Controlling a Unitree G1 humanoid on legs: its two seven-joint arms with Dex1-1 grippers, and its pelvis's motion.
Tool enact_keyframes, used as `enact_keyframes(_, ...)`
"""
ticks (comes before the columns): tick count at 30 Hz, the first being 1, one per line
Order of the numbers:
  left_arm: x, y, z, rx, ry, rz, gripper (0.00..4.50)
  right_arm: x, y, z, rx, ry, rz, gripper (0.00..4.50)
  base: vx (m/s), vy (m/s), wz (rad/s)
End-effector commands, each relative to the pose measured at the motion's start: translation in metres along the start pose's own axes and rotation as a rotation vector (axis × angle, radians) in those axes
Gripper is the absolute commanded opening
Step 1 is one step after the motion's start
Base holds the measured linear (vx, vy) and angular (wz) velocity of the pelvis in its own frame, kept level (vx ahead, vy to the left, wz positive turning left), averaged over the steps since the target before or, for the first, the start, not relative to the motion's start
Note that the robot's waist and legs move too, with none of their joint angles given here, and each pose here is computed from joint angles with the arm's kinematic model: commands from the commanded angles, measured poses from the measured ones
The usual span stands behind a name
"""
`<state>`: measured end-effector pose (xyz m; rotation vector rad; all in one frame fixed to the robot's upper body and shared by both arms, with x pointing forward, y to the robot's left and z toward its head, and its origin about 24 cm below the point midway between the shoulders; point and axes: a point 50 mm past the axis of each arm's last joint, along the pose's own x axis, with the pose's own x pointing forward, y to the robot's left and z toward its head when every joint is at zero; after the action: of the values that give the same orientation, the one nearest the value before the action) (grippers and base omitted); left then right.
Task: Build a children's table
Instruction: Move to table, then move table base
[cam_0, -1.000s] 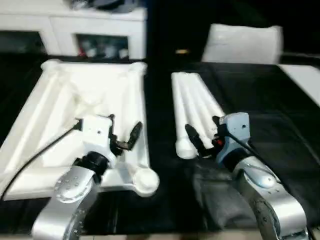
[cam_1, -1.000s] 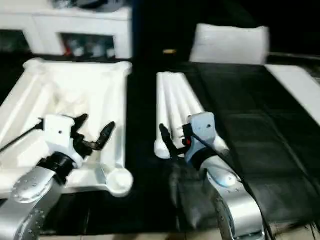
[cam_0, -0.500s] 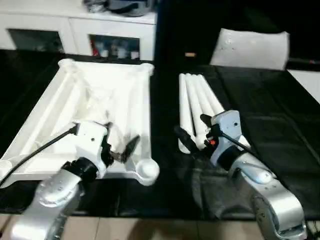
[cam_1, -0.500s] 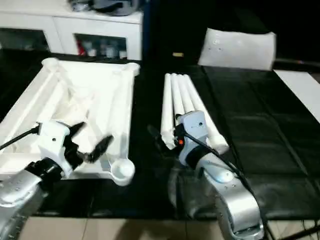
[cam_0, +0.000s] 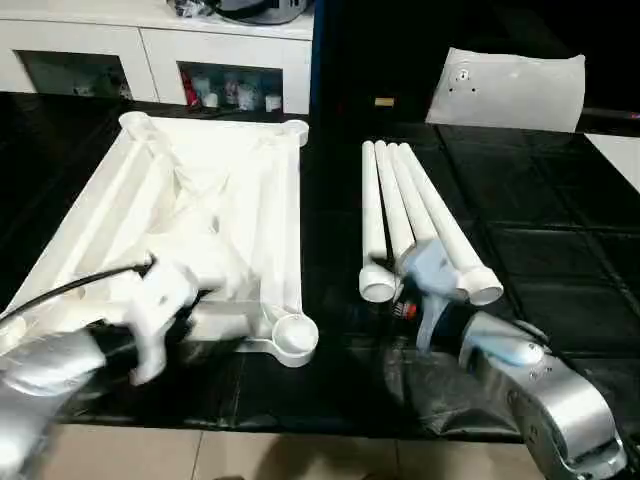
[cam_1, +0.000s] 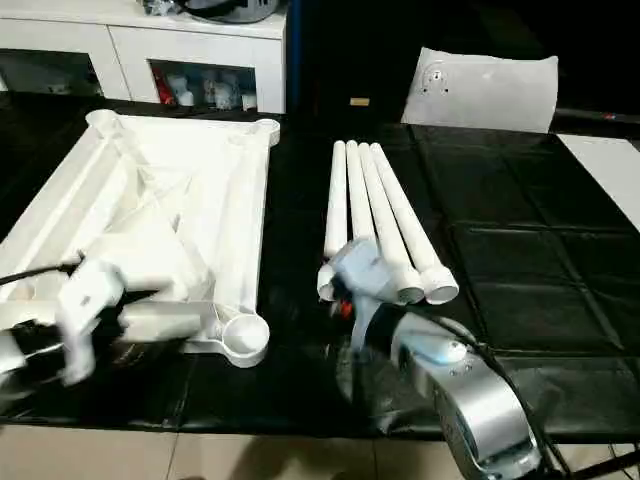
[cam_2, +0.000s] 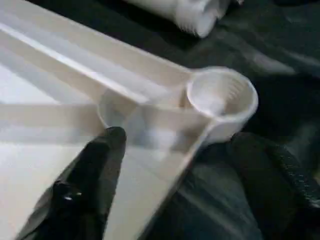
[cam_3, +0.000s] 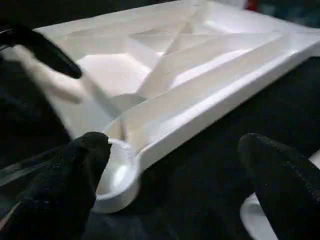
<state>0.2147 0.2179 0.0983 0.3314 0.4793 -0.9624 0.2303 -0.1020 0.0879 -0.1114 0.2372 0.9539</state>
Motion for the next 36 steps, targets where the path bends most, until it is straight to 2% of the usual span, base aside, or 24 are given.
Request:
enact_keyframes(1, 0.002, 0.002, 0.0, 0.015, 0.025, -0.053, 3.32, -0.001, 0.004, 0.0, -0.012, -0.004, 0.04, 4.5, 0.0, 0.0, 0.0)
enact_keyframes(5, 0.003, 0.006, -0.003, 0.049, 0.05, -0.116, 3.11, -0.003, 0.007, -0.004, -0.025, 0.021, 0.077, 4.5, 0.0, 0.0, 0.0)
enact_keyframes(8, 0.008, 0.011, -0.004, 0.111, 0.068, -0.158, 2.74, -0.005, 0.009, -0.005, -0.03, 0.039, 0.112, 4.5, 0.0, 0.0, 0.0)
enact_keyframes(18, 0.022, 0.027, -0.012, 0.18, 0.135, -0.198, 1.93, -0.009, 0.01, -0.009, -0.061, 0.072, 0.153, 4.5, 0.0, 0.0, 0.0)
enact_keyframes(22, 0.025, 0.03, -0.015, 0.182, 0.157, -0.209, 1.73, -0.009, 0.01, -0.01, -0.067, 0.078, 0.167, 4.5, 0.0, 0.0, 0.0)
enact_keyframes(25, 0.029, 0.032, -0.018, 0.195, 0.166, -0.212, 1.41, -0.008, 0.011, -0.009, -0.064, 0.074, 0.177, 4.5, 0.0, 0.0, 0.0)
enact_keyframes(36, 0.042, 0.032, -0.014, 0.179, 0.123, -0.229, 0.53, -0.007, 0.014, -0.01, -0.068, 0.082, 0.186, 4.5, 0.0, 0.0, 0.0)
